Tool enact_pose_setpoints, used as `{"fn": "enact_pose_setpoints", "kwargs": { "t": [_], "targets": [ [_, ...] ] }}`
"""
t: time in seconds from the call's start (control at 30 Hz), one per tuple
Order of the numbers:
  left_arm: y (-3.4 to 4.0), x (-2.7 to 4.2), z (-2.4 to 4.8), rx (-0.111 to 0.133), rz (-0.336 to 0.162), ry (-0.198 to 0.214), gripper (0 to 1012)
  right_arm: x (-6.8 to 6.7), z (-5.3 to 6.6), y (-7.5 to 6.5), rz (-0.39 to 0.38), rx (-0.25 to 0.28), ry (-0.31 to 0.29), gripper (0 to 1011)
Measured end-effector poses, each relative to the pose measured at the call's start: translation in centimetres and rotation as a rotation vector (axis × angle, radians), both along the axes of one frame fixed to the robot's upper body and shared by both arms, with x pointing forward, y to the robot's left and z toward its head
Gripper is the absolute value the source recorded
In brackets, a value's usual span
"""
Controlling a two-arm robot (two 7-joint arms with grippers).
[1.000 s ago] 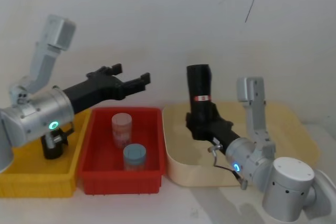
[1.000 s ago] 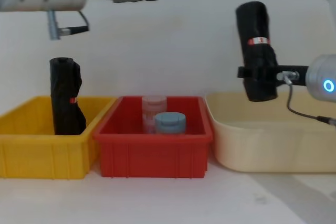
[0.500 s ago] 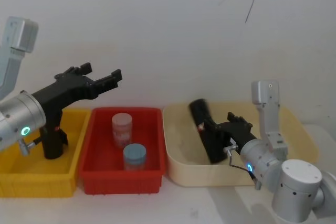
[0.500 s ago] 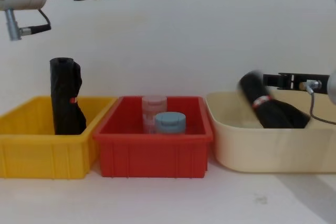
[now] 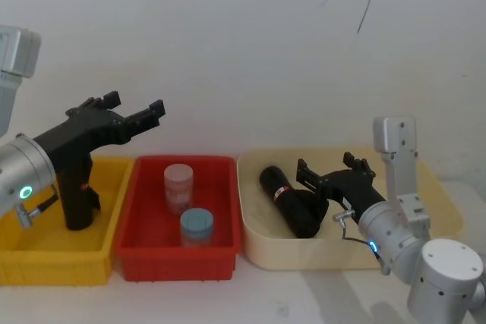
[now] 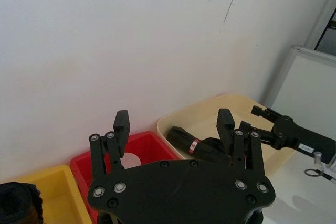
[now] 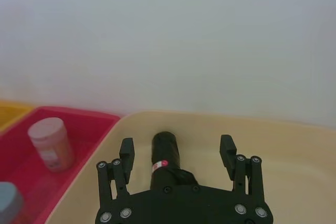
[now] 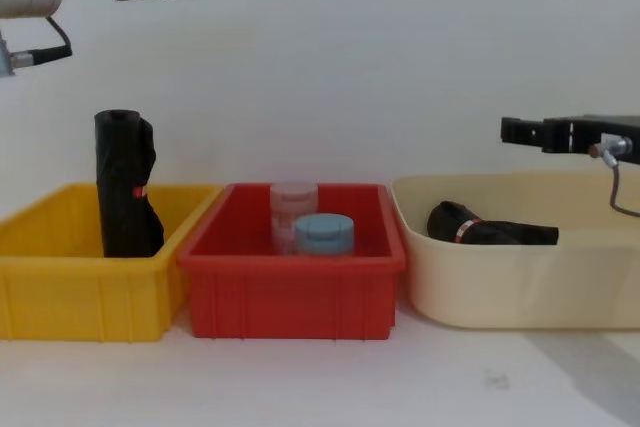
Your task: Pick up the garbage bag with the one hand and transfer it to the other hand.
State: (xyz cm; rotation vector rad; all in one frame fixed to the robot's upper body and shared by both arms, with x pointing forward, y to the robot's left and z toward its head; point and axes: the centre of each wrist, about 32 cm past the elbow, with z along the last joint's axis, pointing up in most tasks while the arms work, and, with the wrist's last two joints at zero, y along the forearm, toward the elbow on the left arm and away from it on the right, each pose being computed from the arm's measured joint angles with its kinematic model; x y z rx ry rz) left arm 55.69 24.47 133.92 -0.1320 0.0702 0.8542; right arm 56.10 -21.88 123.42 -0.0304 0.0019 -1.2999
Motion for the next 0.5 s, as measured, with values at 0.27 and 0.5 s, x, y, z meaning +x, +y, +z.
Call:
{"fn": "enact_pose_setpoints", "kwargs": {
  "t": [0.27, 0.5],
  "targets": [
    [0.18, -0.15, -0.02, -0.002, 0.007, 0.001, 1001, -1.5, 0.8, 0.3, 0.075, -0.011, -0.042, 1000],
    [0.28, -0.23, -0.02, -0.002, 0.011, 0.000, 1002, -3.1, 1.2, 1.3, 0.160, -0.020, -0.020, 1000]
  ]
}}
